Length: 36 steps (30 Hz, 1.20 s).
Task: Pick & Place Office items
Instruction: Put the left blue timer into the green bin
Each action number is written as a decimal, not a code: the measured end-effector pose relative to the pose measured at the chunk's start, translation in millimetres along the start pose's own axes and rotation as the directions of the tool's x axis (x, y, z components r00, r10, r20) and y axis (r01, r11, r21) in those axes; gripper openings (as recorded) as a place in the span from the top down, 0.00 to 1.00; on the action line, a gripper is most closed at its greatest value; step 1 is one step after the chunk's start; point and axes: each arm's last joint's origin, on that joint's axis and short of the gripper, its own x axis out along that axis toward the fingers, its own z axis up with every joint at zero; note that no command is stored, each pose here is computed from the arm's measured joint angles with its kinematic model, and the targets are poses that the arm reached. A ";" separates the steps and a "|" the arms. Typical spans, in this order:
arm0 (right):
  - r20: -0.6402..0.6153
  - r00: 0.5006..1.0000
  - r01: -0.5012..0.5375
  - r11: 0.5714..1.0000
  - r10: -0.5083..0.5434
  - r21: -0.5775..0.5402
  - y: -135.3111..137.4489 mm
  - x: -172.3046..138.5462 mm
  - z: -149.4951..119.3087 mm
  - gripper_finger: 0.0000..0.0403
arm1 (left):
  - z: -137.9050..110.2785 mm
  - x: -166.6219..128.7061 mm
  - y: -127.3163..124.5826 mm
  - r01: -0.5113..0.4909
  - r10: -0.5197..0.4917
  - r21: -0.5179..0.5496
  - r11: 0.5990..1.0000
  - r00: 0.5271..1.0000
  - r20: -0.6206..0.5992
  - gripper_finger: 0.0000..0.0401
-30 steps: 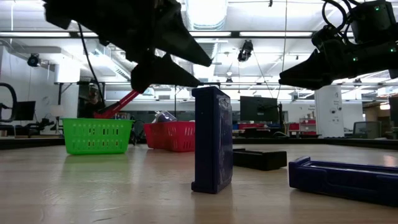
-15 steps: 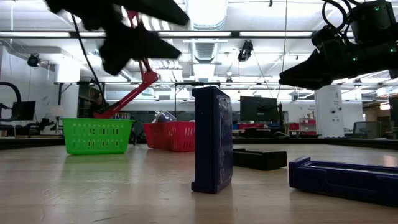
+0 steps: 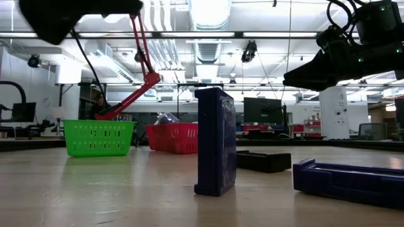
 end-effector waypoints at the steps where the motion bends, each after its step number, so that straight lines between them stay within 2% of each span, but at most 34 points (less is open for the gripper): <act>1: 0.000 1.000 0.000 1.000 0.000 0.000 0.0 0.0 0.0 0.24 | -4.4 0.4 -3.6 -0.027 0.027 -0.005 1.000 1.000 0.010 0.41; 6: 0.000 1.000 0.000 1.000 0.000 0.000 0.0 0.0 -0.1 0.26 | -20.3 7.4 -25.9 -0.096 0.097 -0.068 0.993 0.995 0.011 0.41; 12: 0.000 1.000 0.000 1.000 0.000 0.000 0.0 0.0 0.0 0.26 | -29.2 20.4 -49.3 -0.140 0.140 -0.011 0.990 0.988 -0.064 0.41; 19: 0.000 1.000 0.000 1.000 0.000 0.000 0.0 0.0 0.0 0.23 | -33.1 29.4 -63.4 -0.187 0.185 -0.014 0.982 0.979 -0.092 0.41; 26: 0.000 1.000 0.000 1.000 0.000 0.000 0.0 0.0 0.0 0.24 | -30.8 40.0 -59.0 -0.218 0.206 -0.117 0.969 0.973 -0.102 0.41; 36: -0.001 1.000 0.000 1.000 0.000 0.000 0.0 0.0 -0.1 0.26 | -25.6 63.5 -41.3 -0.255 0.219 -0.166 0.953 0.954 -0.206 0.41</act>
